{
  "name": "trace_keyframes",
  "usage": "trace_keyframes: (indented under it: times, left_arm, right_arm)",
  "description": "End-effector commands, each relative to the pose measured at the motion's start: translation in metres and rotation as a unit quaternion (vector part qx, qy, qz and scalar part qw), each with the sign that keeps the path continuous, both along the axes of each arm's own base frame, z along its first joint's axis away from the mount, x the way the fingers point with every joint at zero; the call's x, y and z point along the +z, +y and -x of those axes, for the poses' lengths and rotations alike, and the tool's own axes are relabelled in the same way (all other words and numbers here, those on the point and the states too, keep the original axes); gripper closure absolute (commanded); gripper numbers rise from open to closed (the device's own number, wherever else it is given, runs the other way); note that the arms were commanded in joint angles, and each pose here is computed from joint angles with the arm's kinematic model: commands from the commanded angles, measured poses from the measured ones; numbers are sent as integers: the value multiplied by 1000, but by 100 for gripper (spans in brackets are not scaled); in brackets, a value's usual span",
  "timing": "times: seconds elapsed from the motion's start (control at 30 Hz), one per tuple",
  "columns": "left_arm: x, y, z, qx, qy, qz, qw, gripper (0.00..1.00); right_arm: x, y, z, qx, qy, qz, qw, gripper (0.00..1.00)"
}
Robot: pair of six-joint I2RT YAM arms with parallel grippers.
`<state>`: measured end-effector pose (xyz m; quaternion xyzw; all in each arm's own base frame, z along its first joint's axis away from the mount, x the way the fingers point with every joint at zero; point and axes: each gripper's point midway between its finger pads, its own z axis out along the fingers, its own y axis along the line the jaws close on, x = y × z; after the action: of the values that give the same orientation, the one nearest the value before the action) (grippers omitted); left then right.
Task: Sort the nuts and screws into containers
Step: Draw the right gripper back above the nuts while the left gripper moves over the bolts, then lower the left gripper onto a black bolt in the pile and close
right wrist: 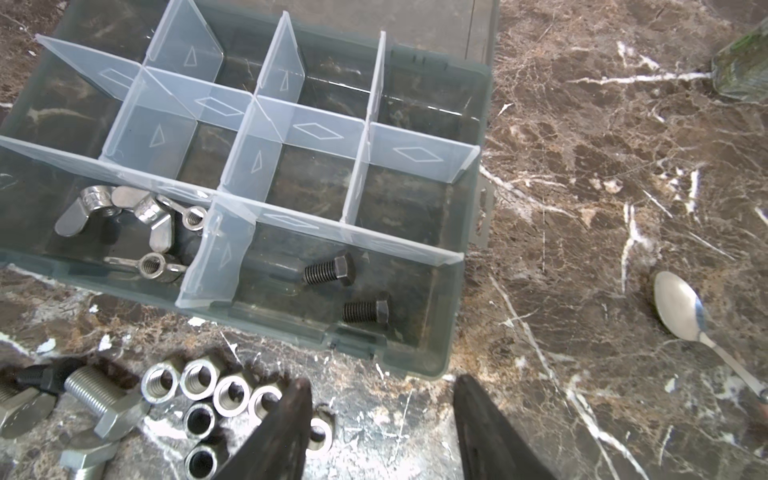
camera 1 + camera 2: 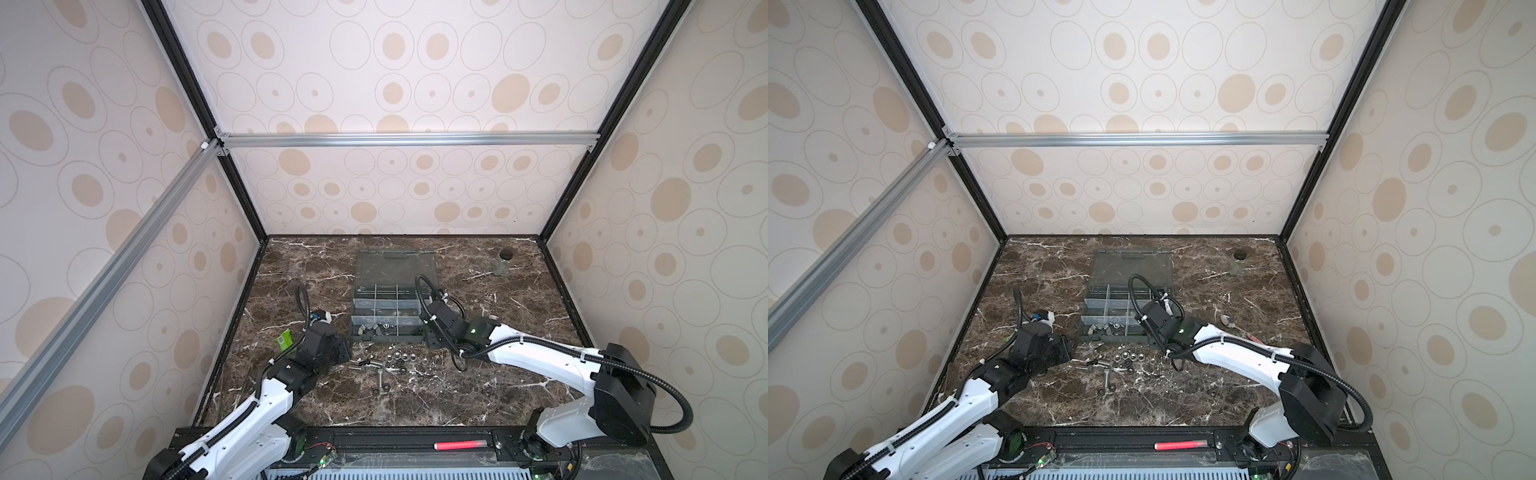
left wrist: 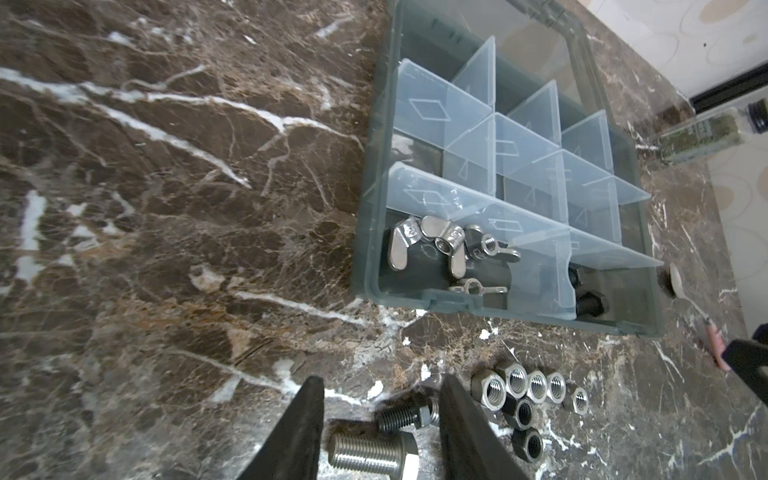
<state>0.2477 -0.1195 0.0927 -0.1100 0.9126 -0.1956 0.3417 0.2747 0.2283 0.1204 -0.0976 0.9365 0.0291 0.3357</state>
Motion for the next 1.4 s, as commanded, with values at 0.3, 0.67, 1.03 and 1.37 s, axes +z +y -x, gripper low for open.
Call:
trace_keyframes:
  times: [0.3,0.67,1.03,1.37]
  left_arm:
    - [5,-38,-7,-66,-7,13,998,55]
    - [-11,-54,-4,-85,11,6,996,55]
    - [-27,-56,9,-81,29,8,996,56]
    - [-44,-50,28,-82,53,2,995,55]
  right_arm:
    - [-15,-19,9,-27,10,7,1000,42]
    - [-27,-16,11,-21,26,16,999,43]
    - [-31,-18,14,-26,27,9,999,43]
    - [-39,-19,17,-31,37,2,999,43]
